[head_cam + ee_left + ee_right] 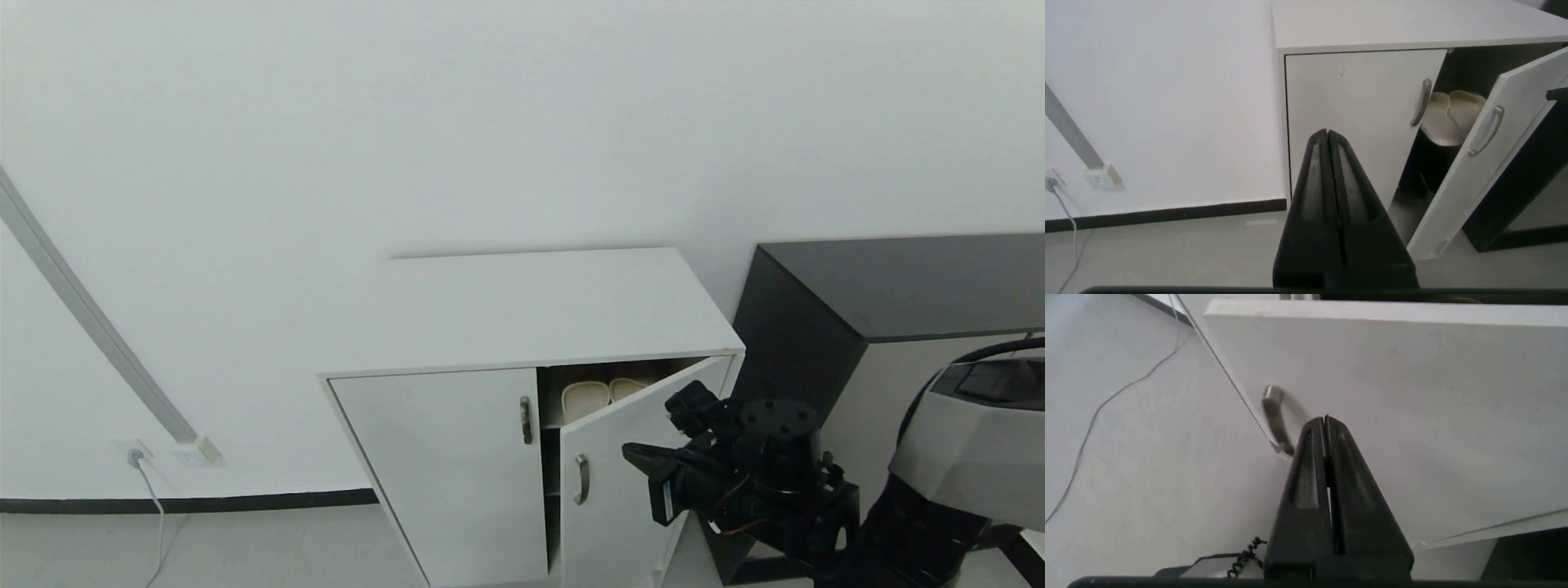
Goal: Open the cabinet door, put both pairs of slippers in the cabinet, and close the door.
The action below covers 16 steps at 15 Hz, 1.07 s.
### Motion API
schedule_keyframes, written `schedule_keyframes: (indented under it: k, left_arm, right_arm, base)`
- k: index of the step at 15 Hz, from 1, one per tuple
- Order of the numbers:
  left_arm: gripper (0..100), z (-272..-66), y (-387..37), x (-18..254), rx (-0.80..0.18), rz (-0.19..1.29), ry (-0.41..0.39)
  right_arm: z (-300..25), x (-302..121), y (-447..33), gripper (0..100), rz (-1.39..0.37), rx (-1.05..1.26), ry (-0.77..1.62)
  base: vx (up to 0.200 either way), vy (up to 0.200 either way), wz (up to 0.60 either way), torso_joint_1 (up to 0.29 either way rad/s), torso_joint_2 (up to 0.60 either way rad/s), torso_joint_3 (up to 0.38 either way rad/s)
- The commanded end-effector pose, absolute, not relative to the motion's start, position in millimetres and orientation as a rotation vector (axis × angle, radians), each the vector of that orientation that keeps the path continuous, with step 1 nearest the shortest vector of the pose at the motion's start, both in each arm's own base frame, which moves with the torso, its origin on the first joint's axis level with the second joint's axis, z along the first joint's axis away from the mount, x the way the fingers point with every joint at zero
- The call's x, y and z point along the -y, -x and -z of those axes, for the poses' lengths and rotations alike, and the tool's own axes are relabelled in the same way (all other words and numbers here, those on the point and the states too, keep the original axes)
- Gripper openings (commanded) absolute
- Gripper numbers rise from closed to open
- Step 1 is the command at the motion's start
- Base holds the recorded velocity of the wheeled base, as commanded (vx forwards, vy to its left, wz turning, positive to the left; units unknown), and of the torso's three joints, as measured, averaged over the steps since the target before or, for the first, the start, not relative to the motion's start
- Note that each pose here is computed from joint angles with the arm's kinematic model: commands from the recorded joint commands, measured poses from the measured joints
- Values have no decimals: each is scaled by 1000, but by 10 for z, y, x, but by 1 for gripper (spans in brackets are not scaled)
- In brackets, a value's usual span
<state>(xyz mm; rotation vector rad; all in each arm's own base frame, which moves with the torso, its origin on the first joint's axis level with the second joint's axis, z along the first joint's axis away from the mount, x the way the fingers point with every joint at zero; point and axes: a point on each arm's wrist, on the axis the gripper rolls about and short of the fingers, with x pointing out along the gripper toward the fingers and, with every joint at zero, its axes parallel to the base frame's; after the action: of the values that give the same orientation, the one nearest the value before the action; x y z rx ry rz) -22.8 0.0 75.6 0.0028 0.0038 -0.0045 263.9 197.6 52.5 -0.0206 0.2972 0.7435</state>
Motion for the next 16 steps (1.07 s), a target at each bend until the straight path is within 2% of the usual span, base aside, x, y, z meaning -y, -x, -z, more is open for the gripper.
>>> schedule_keyframes:
  k: [1,16]
  left_arm:
    - [0,-755,228,0,-5,5,-3]
    - [0,-755,228,0,-5,5,-3]
  right_arm:
    - [-367,-2013,-2802,0,-722,-315,22]
    - [-313,-2092,-3343,0,-661,-298,8]
  base:
    - [0,0,0,0,0,0]
    - [0,0,0,0,0,0]
